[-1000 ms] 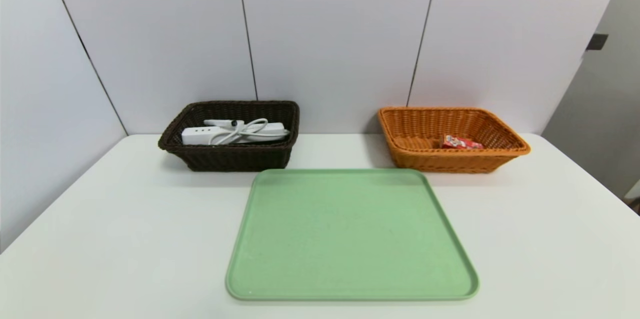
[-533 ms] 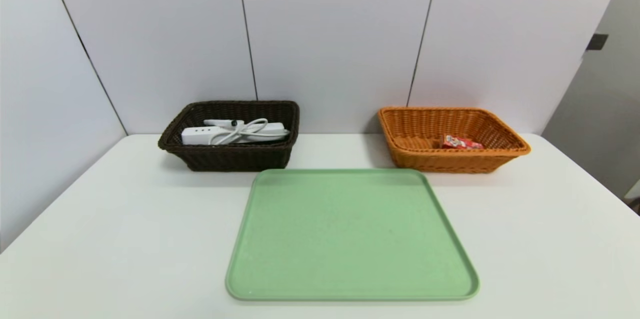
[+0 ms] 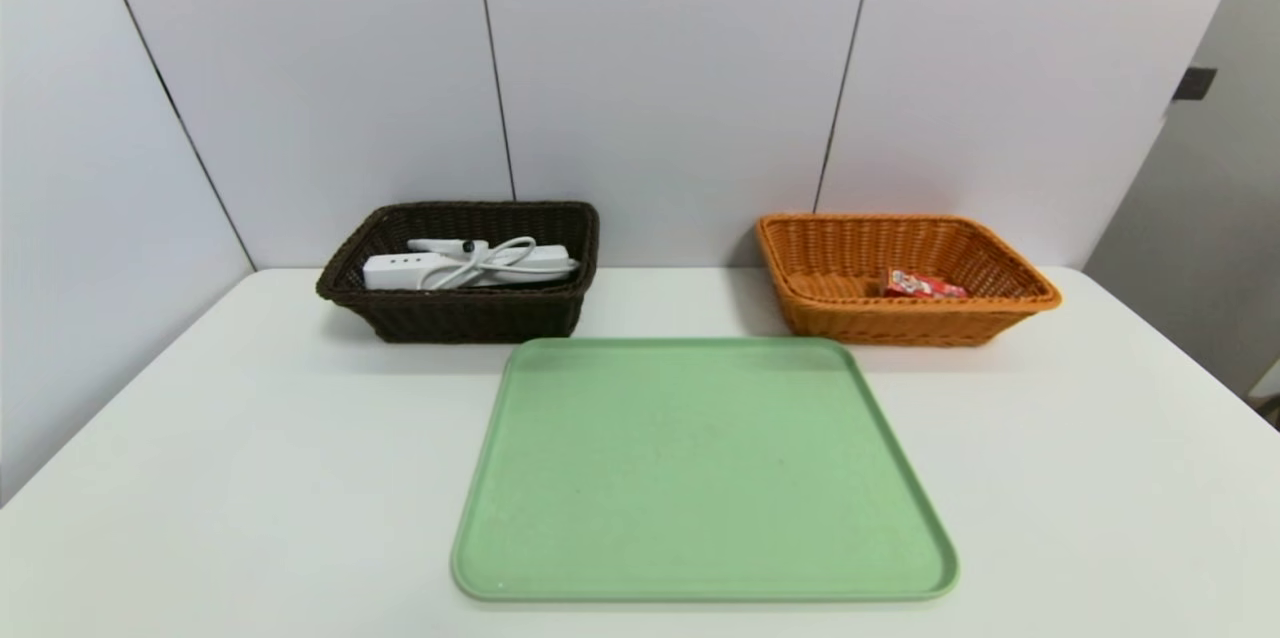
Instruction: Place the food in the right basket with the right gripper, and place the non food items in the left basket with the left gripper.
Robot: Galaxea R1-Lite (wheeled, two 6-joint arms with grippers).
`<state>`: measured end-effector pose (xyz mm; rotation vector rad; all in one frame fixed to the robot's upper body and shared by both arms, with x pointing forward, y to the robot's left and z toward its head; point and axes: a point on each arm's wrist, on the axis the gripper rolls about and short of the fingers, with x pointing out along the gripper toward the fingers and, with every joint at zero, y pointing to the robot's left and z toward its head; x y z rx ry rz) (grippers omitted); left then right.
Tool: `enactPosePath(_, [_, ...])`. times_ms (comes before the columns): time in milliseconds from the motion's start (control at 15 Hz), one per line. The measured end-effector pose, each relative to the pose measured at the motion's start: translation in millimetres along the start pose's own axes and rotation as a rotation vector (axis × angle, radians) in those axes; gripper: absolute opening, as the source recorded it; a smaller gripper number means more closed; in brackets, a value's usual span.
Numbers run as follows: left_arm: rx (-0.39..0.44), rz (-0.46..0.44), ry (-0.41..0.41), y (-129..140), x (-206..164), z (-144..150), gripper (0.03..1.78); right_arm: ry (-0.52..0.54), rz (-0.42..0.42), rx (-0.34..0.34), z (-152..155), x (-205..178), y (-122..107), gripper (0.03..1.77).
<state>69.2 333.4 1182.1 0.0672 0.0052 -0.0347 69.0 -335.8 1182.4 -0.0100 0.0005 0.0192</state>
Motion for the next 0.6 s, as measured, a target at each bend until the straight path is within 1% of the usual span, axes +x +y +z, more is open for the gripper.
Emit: enactPosePath(600, [-0.001,0.001,-0.001,0.0,0.0,0.0,1.69,0.000,-0.005,0.003,-0.1,0.0,-0.1,1.70])
